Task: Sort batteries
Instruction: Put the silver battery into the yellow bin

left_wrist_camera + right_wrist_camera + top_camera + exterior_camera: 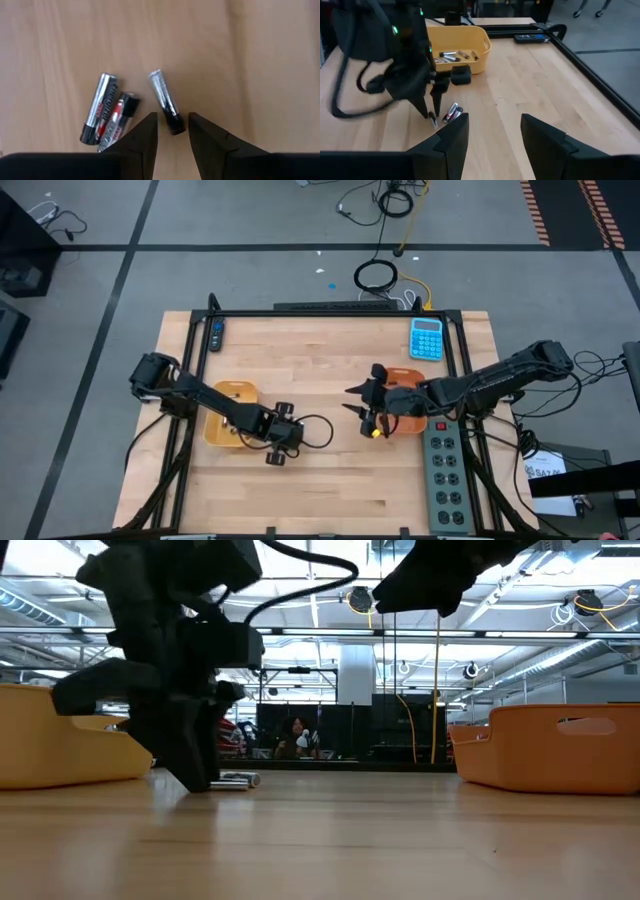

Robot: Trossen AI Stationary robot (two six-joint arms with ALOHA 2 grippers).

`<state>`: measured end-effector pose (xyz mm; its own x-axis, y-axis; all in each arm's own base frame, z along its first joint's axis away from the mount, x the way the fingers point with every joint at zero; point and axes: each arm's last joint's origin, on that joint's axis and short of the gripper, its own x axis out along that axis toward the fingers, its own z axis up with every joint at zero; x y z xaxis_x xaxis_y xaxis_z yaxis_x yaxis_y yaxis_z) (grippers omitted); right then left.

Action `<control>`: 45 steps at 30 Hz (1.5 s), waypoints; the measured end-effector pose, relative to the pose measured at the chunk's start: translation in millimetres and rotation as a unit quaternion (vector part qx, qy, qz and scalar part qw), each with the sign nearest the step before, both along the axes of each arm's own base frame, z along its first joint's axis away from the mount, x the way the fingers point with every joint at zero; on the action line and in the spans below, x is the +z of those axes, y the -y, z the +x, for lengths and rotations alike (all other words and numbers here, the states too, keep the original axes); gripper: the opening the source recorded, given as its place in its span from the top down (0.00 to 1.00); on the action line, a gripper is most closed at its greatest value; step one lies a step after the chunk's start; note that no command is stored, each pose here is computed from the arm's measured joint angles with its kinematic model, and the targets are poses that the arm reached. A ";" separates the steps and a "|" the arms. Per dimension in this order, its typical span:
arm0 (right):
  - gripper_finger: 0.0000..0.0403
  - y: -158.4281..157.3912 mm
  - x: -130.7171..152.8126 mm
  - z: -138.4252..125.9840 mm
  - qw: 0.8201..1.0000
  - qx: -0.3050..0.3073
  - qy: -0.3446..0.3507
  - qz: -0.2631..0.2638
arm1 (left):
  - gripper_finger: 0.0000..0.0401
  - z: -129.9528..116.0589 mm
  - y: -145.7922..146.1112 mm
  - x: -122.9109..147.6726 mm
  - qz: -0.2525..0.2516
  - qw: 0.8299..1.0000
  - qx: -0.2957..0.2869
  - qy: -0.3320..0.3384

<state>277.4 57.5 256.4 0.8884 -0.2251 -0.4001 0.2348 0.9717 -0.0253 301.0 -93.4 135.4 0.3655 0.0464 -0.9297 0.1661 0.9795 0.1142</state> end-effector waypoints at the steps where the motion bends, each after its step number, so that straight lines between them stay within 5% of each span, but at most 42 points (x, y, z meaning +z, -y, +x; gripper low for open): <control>1: 0.58 -0.5 0.1 -0.2 1.000 -0.005 0.001 -0.001 | 0.71 1.2 -1.4 -2.7 0.000 1.000 0.003 -0.002; 9: 0.58 -1.7 0.2 -0.5 1.000 -0.008 0.003 0.001 | 0.73 6.9 -7.8 -16.7 0.002 1.000 0.014 -0.018; 16: 0.58 -1.7 0.0 -0.6 1.000 -0.007 0.002 -0.001 | 0.94 9.5 -7.3 -17.7 -0.006 1.000 0.013 -0.008; 26: 0.58 -0.9 0.7 -0.2 0.999 0.010 -0.009 -0.043 | 0.94 0.7 0.1 3.6 -0.019 0.999 0.047 0.012; 37: 0.58 9.1 21.5 8.6 0.994 0.063 0.002 -0.086 | 0.94 -45.0 9.1 72.7 -0.044 0.981 0.174 0.068; 45: 0.58 33.6 21.8 12.7 0.993 0.087 -0.003 -0.080 | 0.91 -97.6 8.4 98.2 -0.032 0.941 0.333 0.050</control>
<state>290.1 23.9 278.3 0.9169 -0.1299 -0.3774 0.0632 0.9809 -0.1839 203.4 -101.7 233.7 0.3618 0.2404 -0.9007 -0.4947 0.8684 0.0330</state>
